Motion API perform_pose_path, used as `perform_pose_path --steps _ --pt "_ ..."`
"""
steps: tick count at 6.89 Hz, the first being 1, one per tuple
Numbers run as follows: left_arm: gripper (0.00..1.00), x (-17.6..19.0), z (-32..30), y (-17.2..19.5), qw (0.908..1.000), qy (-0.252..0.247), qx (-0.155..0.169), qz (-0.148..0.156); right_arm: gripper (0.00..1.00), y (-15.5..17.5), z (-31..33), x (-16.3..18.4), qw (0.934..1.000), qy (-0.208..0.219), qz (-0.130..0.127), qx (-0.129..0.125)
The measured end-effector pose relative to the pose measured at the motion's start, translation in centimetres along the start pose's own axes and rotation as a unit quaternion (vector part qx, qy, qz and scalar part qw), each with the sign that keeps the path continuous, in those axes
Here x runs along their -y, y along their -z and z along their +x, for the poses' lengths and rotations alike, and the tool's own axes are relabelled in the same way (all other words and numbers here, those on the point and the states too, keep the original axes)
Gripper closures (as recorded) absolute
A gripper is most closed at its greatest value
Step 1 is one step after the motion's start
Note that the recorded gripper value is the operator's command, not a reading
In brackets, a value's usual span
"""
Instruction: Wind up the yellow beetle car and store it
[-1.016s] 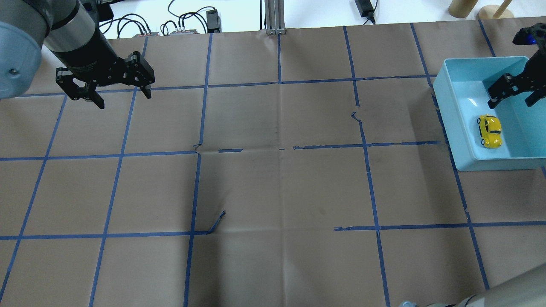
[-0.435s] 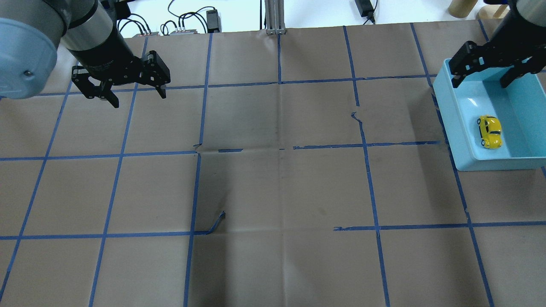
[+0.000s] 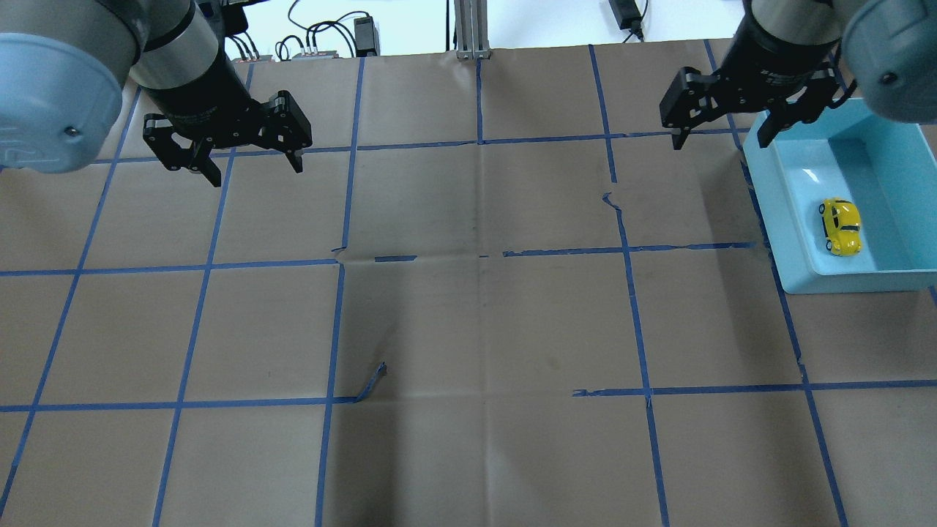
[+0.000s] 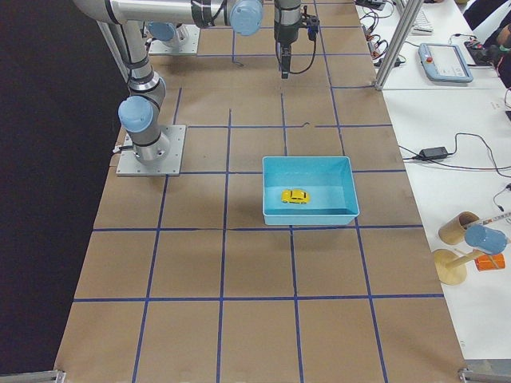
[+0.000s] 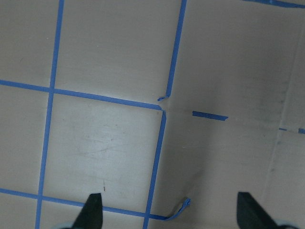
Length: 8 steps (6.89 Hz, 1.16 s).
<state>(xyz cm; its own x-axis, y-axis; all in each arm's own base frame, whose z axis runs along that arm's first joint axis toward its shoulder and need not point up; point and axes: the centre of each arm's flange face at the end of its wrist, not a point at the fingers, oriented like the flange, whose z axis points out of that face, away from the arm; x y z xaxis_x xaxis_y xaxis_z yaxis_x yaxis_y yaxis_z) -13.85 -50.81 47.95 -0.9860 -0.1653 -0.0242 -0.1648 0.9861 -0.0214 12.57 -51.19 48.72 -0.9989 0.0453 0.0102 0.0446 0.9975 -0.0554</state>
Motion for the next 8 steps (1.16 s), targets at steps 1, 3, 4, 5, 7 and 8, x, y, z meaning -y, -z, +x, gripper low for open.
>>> perform_pose_path --steps 1,3,4,5,7,8 --pt "0.01 -0.2 0.1 -0.1 0.9999 -0.007 0.001 -0.008 0.00 0.2 -2.2 -0.7 0.9999 -0.005 0.000 0.013" --pt "0.01 -0.4 0.3 -0.1 0.9994 -0.033 0.000 -0.014 0.00 1.1 -3.5 -1.2 0.9997 -0.010 0.000 0.020" --pt "0.01 -0.4 0.3 -0.1 0.9989 -0.045 -0.001 -0.014 0.00 1.7 -3.6 -1.0 0.9998 -0.009 -0.004 0.019" --pt "0.01 -0.4 0.4 -0.1 0.9984 -0.054 -0.002 -0.014 0.00 2.0 -3.6 -1.0 0.9998 -0.007 -0.011 0.017" --pt "0.01 -0.5 0.4 -0.1 0.9982 -0.059 -0.001 -0.014 0.00 1.9 -3.6 -1.2 0.9997 -0.006 -0.019 0.017" --pt "0.01 -0.6 0.3 0.0 0.9982 -0.059 -0.001 -0.013 0.00 1.8 -3.6 -1.2 0.9996 -0.006 -0.022 0.017"
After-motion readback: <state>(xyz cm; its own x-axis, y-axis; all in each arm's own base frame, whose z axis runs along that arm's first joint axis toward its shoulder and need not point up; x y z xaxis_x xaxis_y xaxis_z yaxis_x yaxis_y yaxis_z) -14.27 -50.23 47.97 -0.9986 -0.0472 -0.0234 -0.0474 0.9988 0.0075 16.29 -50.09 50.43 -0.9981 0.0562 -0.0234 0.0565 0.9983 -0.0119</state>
